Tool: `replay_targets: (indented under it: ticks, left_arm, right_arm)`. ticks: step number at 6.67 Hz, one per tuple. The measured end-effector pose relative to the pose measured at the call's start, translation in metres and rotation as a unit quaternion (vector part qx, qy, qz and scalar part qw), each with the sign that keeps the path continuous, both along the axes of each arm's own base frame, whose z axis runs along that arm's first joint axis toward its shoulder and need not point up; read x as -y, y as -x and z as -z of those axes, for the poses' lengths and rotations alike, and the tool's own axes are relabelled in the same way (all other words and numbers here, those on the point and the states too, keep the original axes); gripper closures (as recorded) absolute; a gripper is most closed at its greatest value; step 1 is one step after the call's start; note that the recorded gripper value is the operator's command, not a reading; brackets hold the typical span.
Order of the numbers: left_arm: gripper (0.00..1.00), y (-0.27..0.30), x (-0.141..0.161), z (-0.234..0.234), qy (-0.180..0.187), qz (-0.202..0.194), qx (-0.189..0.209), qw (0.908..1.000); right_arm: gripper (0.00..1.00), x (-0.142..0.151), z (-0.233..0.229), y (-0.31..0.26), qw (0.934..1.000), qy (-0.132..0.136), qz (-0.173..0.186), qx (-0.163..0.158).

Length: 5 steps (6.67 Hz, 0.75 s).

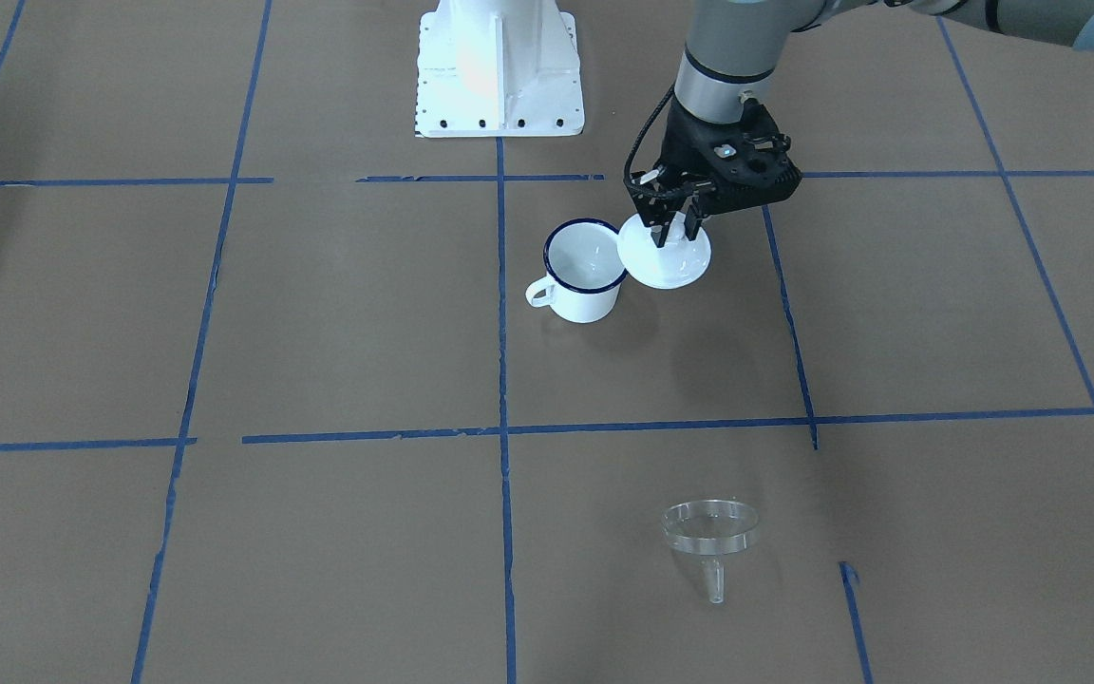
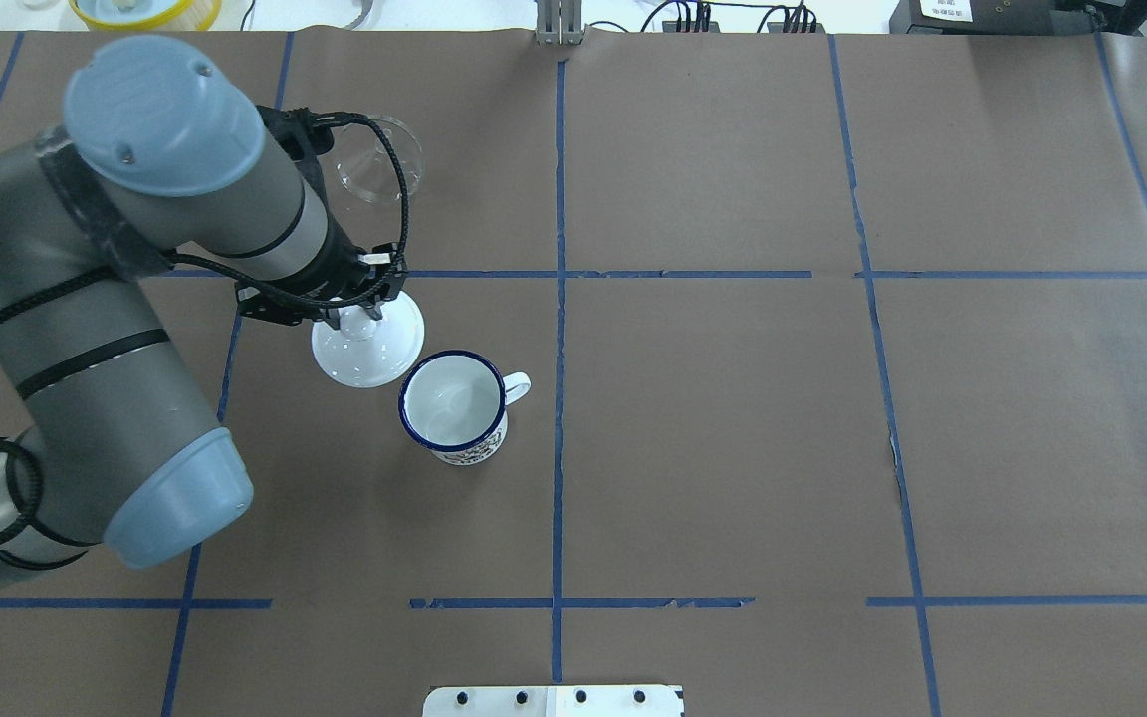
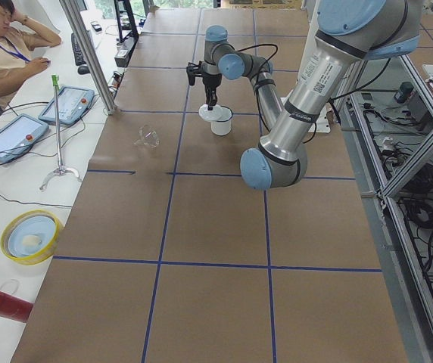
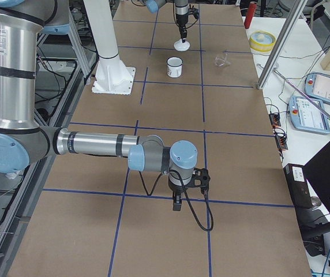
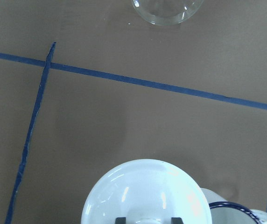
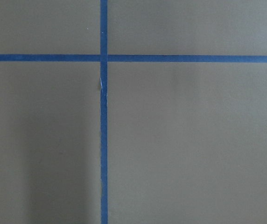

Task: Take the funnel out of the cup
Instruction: 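Lift the white lid and carry it over the mug with the left gripper, then lower the white lid onto the mug opening and open the left gripper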

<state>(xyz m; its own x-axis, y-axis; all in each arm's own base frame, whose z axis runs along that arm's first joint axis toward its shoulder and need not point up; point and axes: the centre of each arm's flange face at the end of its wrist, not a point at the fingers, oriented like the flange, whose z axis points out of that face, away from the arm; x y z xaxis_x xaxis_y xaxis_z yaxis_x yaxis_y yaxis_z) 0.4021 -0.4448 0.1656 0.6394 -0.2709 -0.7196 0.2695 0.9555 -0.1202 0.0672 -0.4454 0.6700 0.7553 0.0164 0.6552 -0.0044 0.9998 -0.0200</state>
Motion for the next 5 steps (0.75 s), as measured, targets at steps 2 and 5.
replay_targets:
  ticks: [2,5]
  left_arm:
    - [1.00,-0.041,-0.004,0.011,0.025,-0.004,0.005,0.9997]
    - [1.00,-0.069,-0.020,0.008,0.034,-0.019,0.008,0.9992]
  right_arm:
    - [0.00,0.000,0.000,0.000,1.0000,0.000,0.000,0.000]
    - [0.00,0.000,0.000,0.000,1.0000,0.000,0.000,0.000]
